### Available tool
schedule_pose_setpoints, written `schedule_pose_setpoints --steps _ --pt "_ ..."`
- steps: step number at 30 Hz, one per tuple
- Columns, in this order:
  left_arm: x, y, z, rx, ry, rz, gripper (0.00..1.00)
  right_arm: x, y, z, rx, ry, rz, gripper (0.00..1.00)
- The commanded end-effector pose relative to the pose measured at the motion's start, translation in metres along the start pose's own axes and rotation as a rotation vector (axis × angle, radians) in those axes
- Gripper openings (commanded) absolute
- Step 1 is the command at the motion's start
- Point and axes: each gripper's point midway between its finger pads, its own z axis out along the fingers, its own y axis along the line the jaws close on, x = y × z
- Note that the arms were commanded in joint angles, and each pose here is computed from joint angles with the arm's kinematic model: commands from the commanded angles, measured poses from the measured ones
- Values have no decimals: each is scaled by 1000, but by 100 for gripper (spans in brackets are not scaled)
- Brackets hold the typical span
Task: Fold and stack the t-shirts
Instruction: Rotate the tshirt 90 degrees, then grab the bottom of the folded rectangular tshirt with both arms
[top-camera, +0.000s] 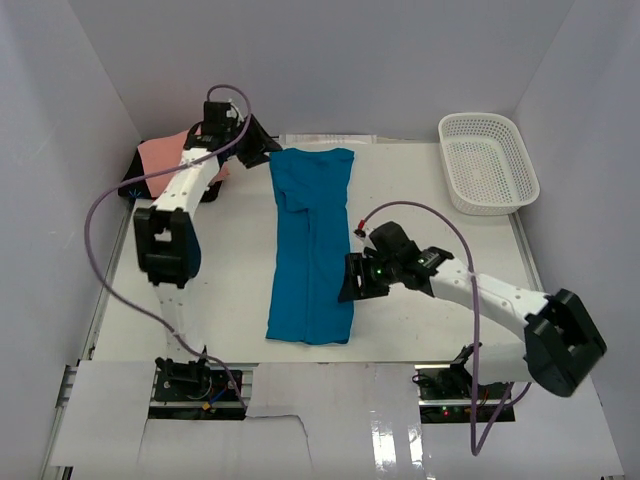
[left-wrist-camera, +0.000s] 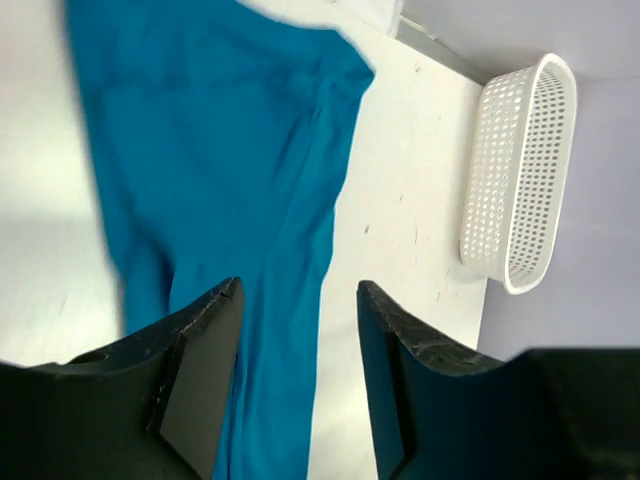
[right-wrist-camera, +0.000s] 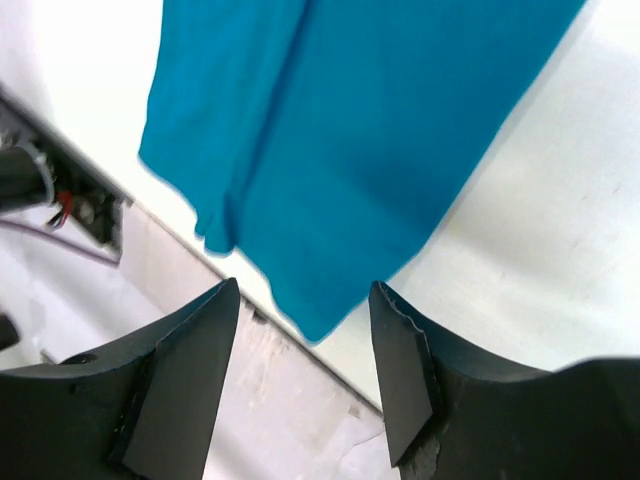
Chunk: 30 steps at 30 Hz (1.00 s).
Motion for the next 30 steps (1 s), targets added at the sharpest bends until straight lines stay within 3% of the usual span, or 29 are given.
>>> schedule_pose_setpoints --steps 1,5,6,13,19,27,29,30 --pt "34 13 -90 -192 -21 -60 59 23 7 -8 -88 -9 80 61" --pt "98 59 -147 -339 -16 -68 59 52 6 -15 -162 -37 222 61" --pt "130 82 -154 -384 36 -87 59 57 3 -15 -168 -40 246 61" --pt "219 105 -207 -375 104 -151 60 84 -4 -2 -243 -55 356 57" --pt "265 128 -219 -389 131 -237 60 87 3 14 -250 -9 359 61" --pt "286 139 -221 -388 150 -269 60 73 11 27 -236 2 344 61" --pt "288 140 -220 -389 157 -272 60 73 10 29 -228 3 342 46" --pt "289 141 -219 -390 160 -275 61 74 10 30 -224 7 344 23"
